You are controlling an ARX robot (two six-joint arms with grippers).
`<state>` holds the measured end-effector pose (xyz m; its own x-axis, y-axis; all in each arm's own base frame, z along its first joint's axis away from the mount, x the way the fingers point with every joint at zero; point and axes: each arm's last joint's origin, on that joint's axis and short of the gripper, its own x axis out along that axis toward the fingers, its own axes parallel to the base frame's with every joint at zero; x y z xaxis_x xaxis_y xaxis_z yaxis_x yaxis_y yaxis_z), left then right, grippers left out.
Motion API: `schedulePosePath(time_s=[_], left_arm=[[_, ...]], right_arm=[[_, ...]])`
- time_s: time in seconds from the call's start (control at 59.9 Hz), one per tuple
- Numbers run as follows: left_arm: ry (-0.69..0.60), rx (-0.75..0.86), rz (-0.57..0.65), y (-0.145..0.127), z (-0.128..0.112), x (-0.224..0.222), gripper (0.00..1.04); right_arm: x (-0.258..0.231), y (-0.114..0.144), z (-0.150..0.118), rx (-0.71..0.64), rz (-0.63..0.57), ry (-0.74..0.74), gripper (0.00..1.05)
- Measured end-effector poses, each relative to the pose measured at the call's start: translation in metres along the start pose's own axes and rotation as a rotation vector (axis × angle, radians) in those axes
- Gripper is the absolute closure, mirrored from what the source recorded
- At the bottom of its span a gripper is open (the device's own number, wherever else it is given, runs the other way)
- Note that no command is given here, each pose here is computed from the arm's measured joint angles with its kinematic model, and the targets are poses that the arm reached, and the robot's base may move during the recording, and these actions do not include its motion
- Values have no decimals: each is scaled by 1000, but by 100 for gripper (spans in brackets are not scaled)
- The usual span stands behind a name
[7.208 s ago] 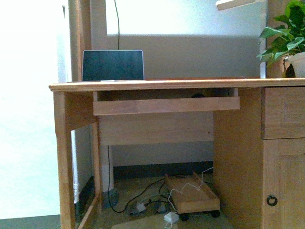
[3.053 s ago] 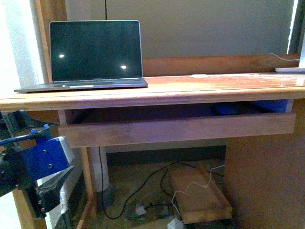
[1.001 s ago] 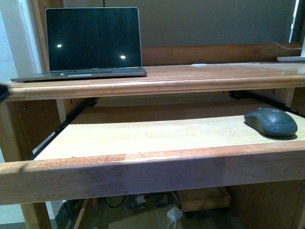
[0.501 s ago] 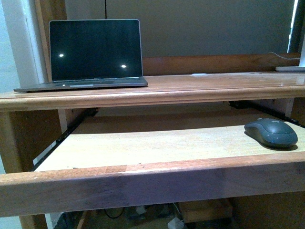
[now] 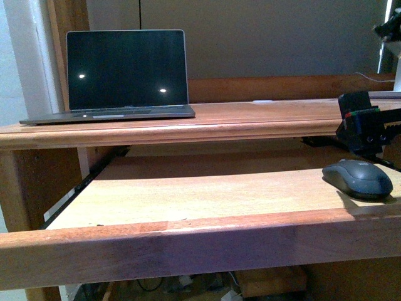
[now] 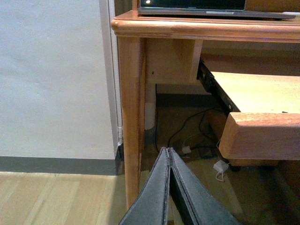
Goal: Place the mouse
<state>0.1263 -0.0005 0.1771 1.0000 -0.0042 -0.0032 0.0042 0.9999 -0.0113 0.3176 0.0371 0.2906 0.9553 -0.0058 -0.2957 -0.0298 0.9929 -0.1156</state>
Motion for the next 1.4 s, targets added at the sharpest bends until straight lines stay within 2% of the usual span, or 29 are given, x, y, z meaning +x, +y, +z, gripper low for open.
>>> schedulePosePath(time_s=[0.2,0.417,0.918,1.001,1.034,1.135,1.168,1.285,1.335,1.402], left_arm=[[-4,0,-1,0,-9,-5,102],[-11,0,-1,0,-8,-10,102],[-11,0,0,0,-9,-18,102],[23,0,0,0,-13,-25,102],[11,1,0,0,-13,-27,102],[-4,0,0,0,-12,-28,102],[-4,0,0,0,-12,-28,100],[-6,0,0,0,-11,-29,79],[-6,0,0,0,-11,-29,66],[-6,0,0,0,-11,-29,53]], right_arm=[[12,2,-5,-62,-3,110,7],[20,3,-14,-96,-13,169,7],[47,9,-20,-118,-60,223,7],[49,9,-19,-119,-66,225,7],[51,9,-19,-116,-71,226,9],[52,10,-19,-114,-73,222,23],[52,10,-19,-114,-72,220,26],[51,7,-19,-110,-63,216,45],[49,4,-17,-104,-60,213,47],[43,0,-13,-95,-45,208,47]])
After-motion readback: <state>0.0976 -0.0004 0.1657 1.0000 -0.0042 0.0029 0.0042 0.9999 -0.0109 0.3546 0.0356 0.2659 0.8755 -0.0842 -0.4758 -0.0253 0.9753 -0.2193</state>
